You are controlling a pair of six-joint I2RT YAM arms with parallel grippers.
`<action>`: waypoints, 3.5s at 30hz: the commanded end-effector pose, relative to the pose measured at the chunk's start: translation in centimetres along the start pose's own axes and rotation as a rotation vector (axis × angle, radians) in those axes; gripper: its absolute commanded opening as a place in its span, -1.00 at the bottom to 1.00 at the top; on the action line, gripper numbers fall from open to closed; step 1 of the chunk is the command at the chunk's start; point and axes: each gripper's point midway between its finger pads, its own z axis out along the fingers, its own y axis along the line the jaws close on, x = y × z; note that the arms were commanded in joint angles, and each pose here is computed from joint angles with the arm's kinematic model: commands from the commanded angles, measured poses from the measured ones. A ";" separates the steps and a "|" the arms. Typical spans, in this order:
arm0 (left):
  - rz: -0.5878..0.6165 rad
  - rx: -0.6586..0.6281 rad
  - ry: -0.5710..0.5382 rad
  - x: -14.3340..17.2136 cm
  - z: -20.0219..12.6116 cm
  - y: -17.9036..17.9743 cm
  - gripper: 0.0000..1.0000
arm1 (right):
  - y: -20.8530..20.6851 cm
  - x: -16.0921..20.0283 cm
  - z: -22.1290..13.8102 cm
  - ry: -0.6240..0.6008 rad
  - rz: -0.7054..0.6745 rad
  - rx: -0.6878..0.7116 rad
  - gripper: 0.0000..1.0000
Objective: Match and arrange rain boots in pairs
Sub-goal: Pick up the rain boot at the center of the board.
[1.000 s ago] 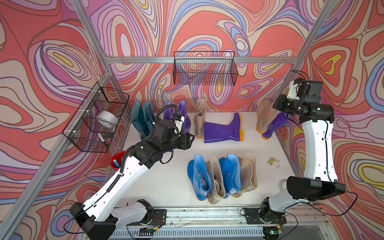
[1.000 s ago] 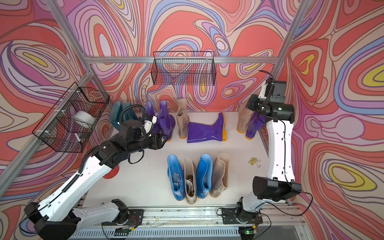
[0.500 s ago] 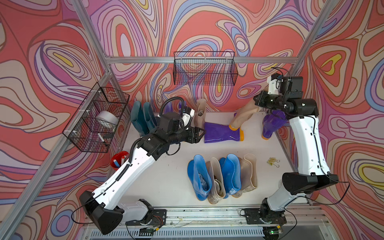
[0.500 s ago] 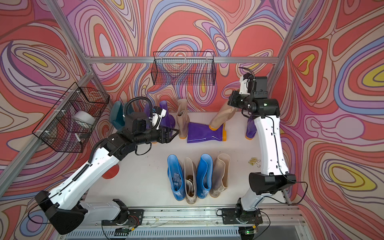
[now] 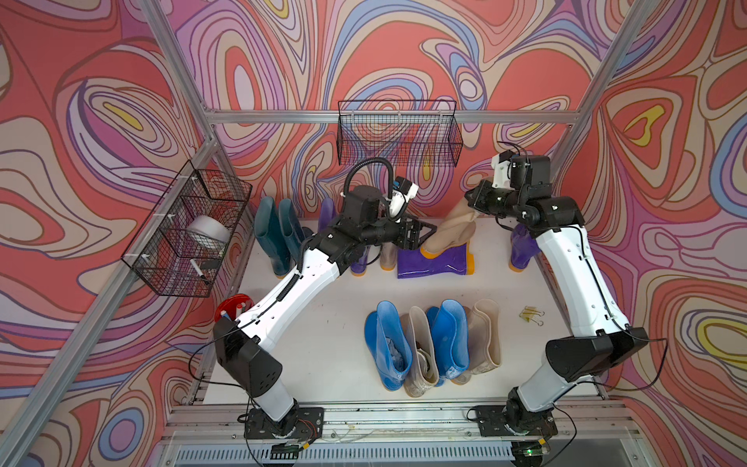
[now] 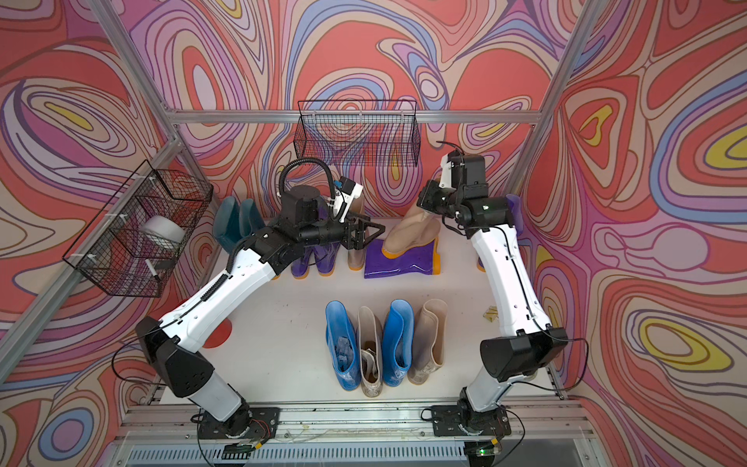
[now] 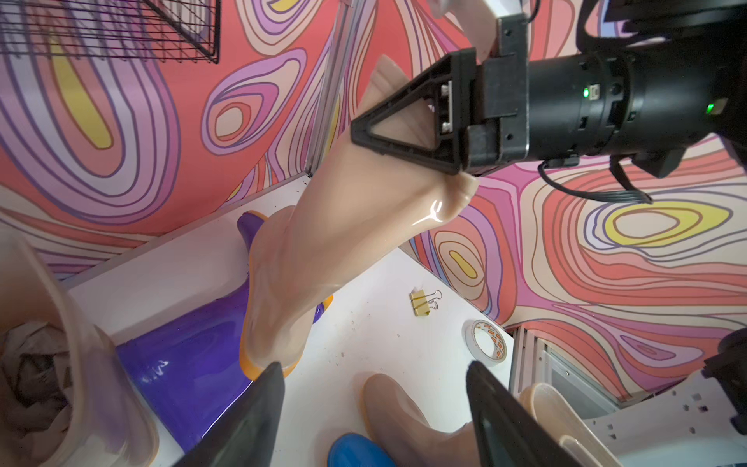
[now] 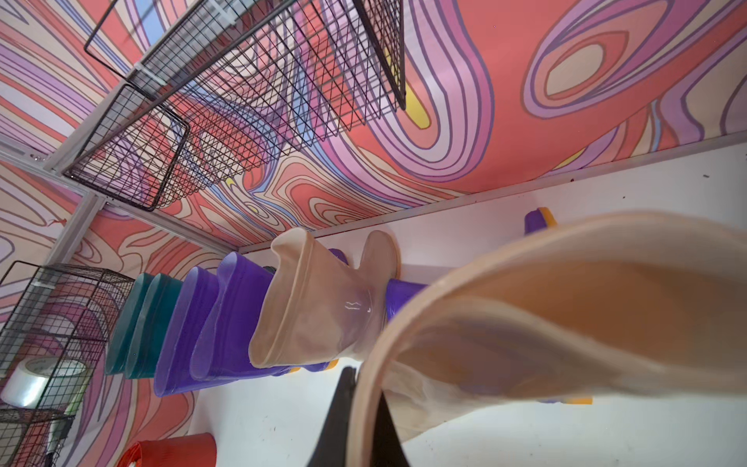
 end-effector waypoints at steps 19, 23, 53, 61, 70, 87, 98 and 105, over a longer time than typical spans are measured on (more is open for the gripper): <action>0.475 -0.201 -0.105 -1.6 4.5 1.1 0.49 | 10.4 -2.3 -1.8 -0.158 0.049 -0.274 -1.00; 0.485 -0.224 -0.102 -1.6 5.1 1.7 0.46 | 11.0 -1.7 -2.2 -0.149 0.050 -0.290 -1.00; 0.486 -0.235 -0.148 -4.2 6.3 1.7 -1.00 | 10.4 -3.6 -5.4 -0.268 0.021 -0.252 -0.34; 0.472 -0.241 -0.180 -5.1 6.5 1.7 -1.00 | 9.5 -6.1 -8.1 -0.370 -0.004 -0.192 -0.08; 0.446 -0.242 -0.188 -5.7 7.3 2.0 -1.00 | 6.6 -7.3 -11.9 -0.465 -0.006 -0.101 0.26; 0.382 -0.345 -0.221 -7.5 7.5 3.7 -1.00 | -3.8 -2.3 -9.4 -0.300 0.059 0.165 0.29; 0.372 -0.415 -0.241 -9.4 6.8 4.4 -1.00 | -12.5 4.7 -2.4 -0.064 0.123 0.274 0.20; 0.381 -0.446 -0.275 -10.8 5.8 4.1 -1.00 | -16.1 8.9 3.4 0.115 0.094 0.291 0.15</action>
